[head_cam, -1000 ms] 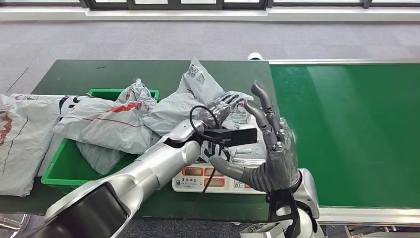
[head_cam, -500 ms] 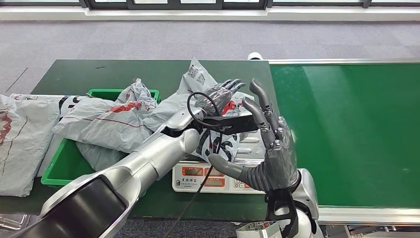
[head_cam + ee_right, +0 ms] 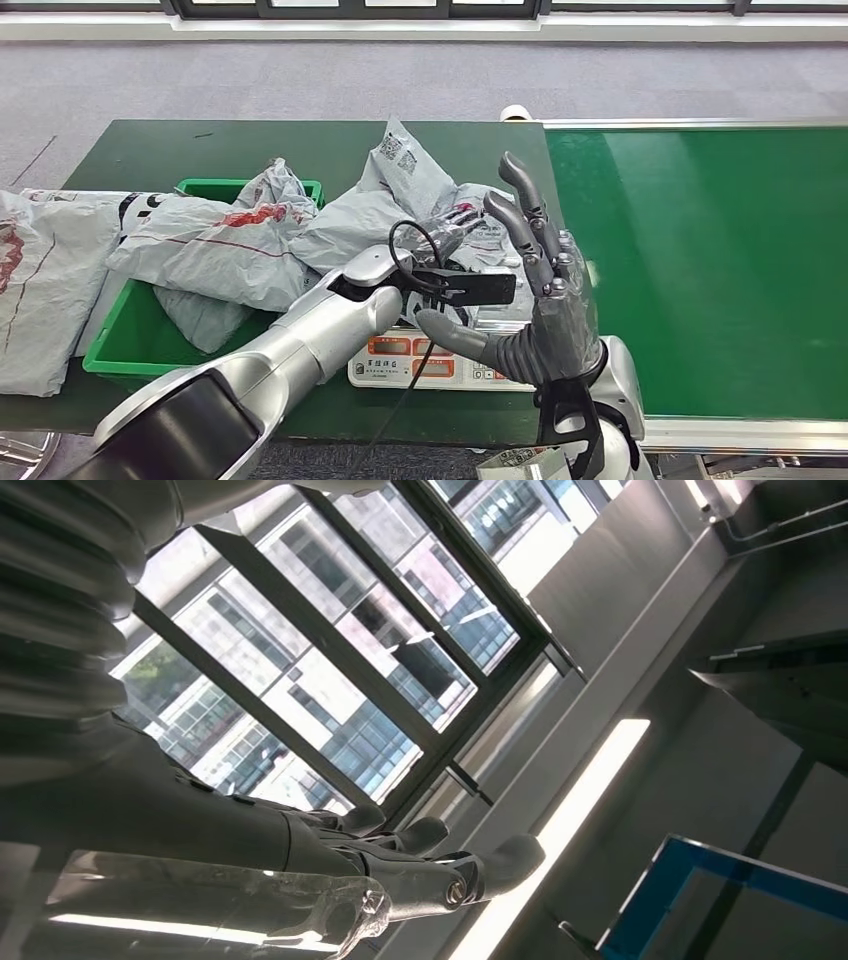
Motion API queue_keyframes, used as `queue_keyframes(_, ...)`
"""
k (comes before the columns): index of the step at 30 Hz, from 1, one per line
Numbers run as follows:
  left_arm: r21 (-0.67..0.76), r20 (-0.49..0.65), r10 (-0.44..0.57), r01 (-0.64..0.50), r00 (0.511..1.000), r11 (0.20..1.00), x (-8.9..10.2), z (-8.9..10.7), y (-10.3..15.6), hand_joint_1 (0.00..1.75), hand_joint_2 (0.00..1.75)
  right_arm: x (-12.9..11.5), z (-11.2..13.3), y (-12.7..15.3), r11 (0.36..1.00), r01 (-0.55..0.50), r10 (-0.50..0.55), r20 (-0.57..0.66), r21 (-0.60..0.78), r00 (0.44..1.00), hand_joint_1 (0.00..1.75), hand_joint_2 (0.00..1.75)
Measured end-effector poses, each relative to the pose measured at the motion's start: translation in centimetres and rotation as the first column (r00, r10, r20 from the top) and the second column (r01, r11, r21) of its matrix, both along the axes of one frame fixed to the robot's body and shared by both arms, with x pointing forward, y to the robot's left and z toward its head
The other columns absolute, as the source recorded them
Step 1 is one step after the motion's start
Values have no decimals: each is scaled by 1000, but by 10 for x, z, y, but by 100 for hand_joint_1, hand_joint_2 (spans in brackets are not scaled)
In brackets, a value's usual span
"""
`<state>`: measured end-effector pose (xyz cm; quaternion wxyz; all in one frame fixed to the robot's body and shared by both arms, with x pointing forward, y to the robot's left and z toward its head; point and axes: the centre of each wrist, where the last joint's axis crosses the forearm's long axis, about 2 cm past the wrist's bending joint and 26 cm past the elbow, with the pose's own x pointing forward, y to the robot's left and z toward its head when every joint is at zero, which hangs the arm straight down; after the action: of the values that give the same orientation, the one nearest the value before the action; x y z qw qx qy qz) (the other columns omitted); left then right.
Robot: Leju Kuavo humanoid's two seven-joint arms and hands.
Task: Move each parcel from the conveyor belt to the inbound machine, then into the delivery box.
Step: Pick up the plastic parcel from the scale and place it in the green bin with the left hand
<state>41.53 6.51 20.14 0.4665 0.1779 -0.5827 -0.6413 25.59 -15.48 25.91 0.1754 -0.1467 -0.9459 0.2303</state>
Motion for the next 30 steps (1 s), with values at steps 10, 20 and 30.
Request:
queue_keyframes(10,137,-89,94,-81,992,987,-3,-22,15,0,175,7,10,4,999,-40,40,20,-4,999,0,175)
queue_keyframes(20,149,-88,154,-139,984,979,2,-25,30,175,175,11,11,7,999,-39,39,30,-12,999,0,175)
queue_keyframes(30,125,9,164,-163,986,979,5,-24,36,175,175,11,10,9,999,-28,29,28,-17,999,0,175)
